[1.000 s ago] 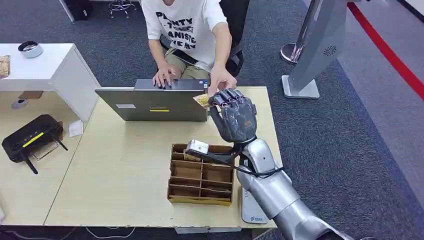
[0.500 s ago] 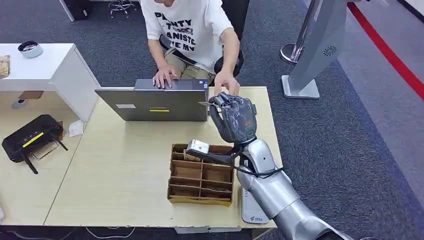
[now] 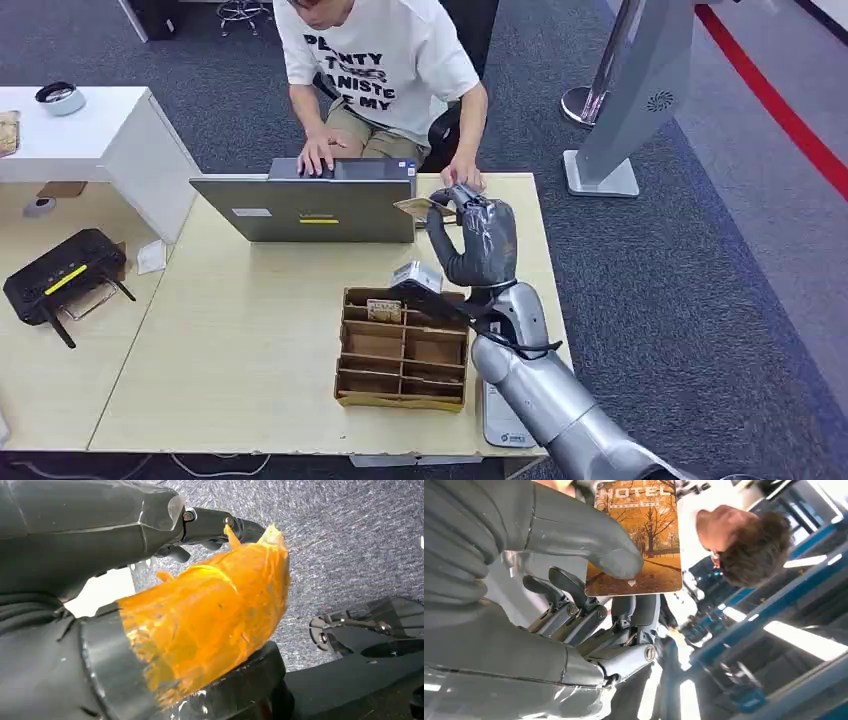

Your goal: Pass the card to the sensor for recognition and then transmit it.

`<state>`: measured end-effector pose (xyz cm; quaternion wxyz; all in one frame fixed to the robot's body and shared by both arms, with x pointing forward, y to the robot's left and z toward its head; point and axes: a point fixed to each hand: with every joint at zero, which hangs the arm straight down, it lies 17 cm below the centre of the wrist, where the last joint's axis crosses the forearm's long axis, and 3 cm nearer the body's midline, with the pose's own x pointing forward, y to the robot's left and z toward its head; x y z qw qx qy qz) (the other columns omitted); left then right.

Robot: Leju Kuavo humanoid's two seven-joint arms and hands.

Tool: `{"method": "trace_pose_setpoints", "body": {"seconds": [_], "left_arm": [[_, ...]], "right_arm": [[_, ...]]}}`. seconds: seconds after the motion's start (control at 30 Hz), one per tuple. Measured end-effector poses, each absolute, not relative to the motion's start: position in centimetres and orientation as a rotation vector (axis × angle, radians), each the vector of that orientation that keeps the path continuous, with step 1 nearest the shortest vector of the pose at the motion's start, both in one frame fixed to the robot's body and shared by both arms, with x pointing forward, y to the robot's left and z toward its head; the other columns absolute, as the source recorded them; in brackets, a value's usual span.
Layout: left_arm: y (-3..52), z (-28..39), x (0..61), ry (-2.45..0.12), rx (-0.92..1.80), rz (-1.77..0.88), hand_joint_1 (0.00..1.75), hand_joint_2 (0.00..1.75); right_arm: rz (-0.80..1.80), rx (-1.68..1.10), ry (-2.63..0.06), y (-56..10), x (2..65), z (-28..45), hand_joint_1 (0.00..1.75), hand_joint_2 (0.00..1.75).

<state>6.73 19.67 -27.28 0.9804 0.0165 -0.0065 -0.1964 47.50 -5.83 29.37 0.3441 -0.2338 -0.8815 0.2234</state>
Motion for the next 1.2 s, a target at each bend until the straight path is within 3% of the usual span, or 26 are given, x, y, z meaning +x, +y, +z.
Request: {"method": "trace_pose_setpoints", "body": {"seconds": [0.2,0.47,1.2], "left_arm": [[19.8,-27.4,6.4,-0.021,0.038,-0.371,0.0,0.0],[19.8,-27.5,6.0,-0.022,0.038,-0.338,0.0,0.0],[20.0,-27.6,5.4,-0.014,0.044,-0.304,0.0,0.0]], "right_arm": [[0.272,-0.199,-2.221,-7.7,46.3,29.2,1.75,1.75],[0.057,-0.02,-2.164,-11.2,45.5,29.1,1.75,1.75],[-0.042,-0.043,-2.108,-15.9,44.6,26.6,1.75,1.75]]}}
